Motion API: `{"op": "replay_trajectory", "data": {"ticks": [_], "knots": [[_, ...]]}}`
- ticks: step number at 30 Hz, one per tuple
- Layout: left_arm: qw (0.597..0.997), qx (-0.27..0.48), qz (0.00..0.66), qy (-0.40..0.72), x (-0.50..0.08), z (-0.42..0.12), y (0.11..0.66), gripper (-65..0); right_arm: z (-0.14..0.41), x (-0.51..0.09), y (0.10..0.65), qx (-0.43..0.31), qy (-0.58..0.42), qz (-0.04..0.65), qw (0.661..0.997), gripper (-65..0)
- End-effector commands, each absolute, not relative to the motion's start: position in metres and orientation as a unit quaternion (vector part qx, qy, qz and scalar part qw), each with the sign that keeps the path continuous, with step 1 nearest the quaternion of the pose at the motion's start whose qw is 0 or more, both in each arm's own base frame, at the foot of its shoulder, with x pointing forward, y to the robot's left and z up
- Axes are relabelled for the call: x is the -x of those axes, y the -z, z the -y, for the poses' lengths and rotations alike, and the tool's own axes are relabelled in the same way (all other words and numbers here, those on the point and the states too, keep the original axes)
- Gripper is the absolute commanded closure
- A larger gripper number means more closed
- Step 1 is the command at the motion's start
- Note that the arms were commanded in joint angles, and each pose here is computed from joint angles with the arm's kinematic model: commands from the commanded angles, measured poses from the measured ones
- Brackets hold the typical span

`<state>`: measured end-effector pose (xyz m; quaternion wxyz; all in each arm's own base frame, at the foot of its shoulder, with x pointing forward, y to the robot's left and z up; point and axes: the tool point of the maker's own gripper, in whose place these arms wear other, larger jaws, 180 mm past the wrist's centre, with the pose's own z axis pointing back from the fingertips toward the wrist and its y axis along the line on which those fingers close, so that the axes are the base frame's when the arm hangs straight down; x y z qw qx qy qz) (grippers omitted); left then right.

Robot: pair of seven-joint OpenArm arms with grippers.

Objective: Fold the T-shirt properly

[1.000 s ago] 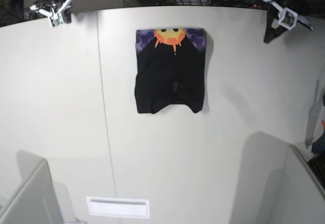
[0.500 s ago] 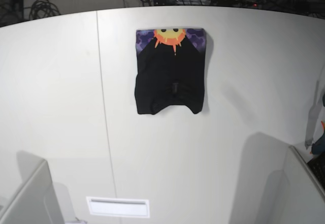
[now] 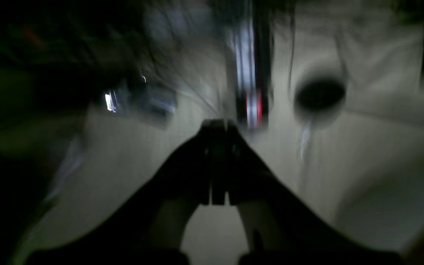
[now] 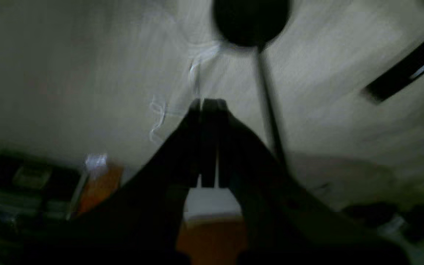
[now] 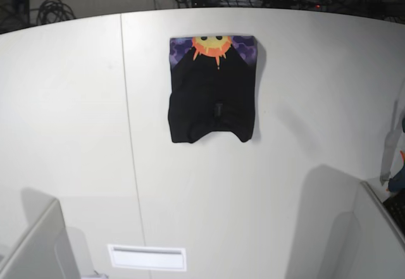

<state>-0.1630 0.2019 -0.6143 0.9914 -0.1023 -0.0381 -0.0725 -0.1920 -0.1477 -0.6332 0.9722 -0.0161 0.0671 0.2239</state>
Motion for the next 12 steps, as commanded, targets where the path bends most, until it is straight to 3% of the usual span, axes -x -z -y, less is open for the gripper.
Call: {"op": "replay_trajectory", "data": {"ticks": [1, 5, 12], "knots": [[0.992, 0.093, -0.009, 0.089, 0.189, -0.207, 0.611, 0.0, 0.156, 0.202, 0.629, 0.023, -0.216, -0.062, 0.974, 0.0], [0.992, 0.056, -0.007, 0.116, 0.173, -0.215, 0.621, 0.0, 0.152, 0.185, 0.632, 0.027, -0.181, -0.034, 0.982, 0.0], [0.992, 0.054, 0.015, 0.111, 0.148, -0.213, 0.627, 0.0, 0.165, 0.173, 0.634, 0.04, -0.168, -0.027, 0.985, 0.0]]}}
